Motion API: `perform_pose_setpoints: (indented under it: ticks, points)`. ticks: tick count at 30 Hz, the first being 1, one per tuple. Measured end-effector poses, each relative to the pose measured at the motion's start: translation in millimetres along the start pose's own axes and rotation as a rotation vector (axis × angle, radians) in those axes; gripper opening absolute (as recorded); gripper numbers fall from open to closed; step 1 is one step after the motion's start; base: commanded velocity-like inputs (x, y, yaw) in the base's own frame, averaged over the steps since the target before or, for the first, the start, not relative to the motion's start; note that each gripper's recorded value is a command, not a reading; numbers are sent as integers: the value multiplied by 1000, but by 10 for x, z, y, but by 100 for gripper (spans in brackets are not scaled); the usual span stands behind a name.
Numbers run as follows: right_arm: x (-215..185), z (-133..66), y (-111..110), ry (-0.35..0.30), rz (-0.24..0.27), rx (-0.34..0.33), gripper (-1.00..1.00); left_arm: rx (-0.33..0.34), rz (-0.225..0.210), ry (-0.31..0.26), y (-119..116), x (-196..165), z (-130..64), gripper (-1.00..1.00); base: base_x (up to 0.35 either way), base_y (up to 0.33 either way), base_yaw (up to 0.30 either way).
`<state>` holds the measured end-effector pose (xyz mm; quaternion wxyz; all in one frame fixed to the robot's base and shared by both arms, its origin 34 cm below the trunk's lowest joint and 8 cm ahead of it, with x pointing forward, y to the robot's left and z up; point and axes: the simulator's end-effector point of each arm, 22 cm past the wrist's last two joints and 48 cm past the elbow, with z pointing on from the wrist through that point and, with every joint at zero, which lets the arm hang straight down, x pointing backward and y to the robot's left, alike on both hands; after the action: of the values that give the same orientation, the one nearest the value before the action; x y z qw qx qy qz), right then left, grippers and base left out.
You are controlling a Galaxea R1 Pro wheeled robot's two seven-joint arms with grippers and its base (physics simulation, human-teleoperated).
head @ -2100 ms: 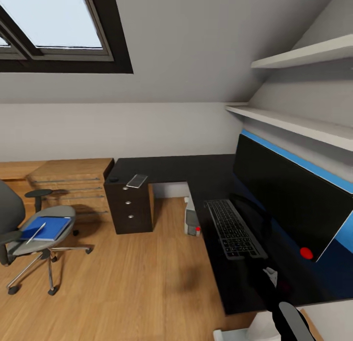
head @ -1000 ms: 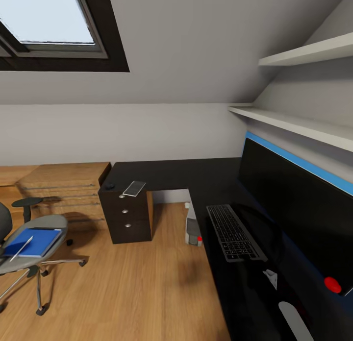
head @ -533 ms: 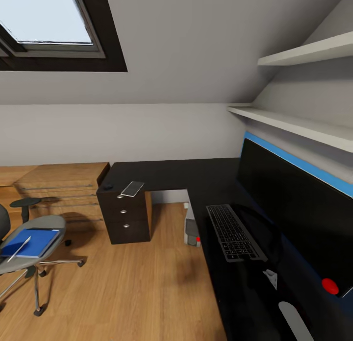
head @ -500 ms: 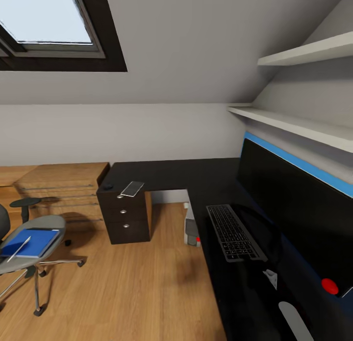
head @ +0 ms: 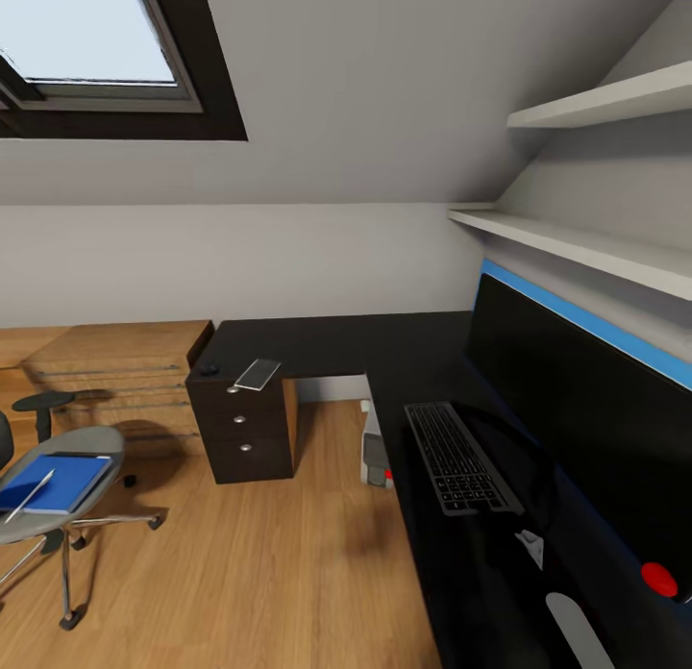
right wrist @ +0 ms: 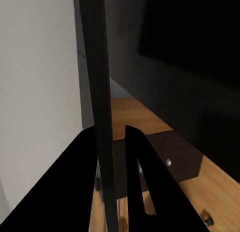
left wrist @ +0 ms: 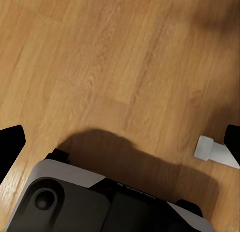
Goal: In the bedroom, organize the workspace by keeping the computer under the desk, ensuring the monitor is on the desk, placing the keyboard on the desk next to the monitor, placing the mouse on the desk next to the keyboard, moving the folder from the swivel chair onto the desk next to the mouse, stacking the notebook on top of the folder with the pen on top of the notebook, and positioning the swivel chair next to the desk.
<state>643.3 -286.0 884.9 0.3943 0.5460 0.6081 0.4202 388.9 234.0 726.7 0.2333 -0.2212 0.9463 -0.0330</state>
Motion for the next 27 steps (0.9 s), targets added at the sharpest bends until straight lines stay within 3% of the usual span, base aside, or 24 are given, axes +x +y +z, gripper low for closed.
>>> perform_pose_setpoints:
  ticks: [13,14,27]
  points:
    - [7,-1,-48,2,4,10,-100,1,0,0,-9,3,0,100,4,0,0]
    - [7,-1,-48,2,4,10,100,1,0,0,-8,3,0,100,0,0,0]
    - [7,-1,-40,2,5,7,100,1,0,0,-9,4,0,100,0,0,0]
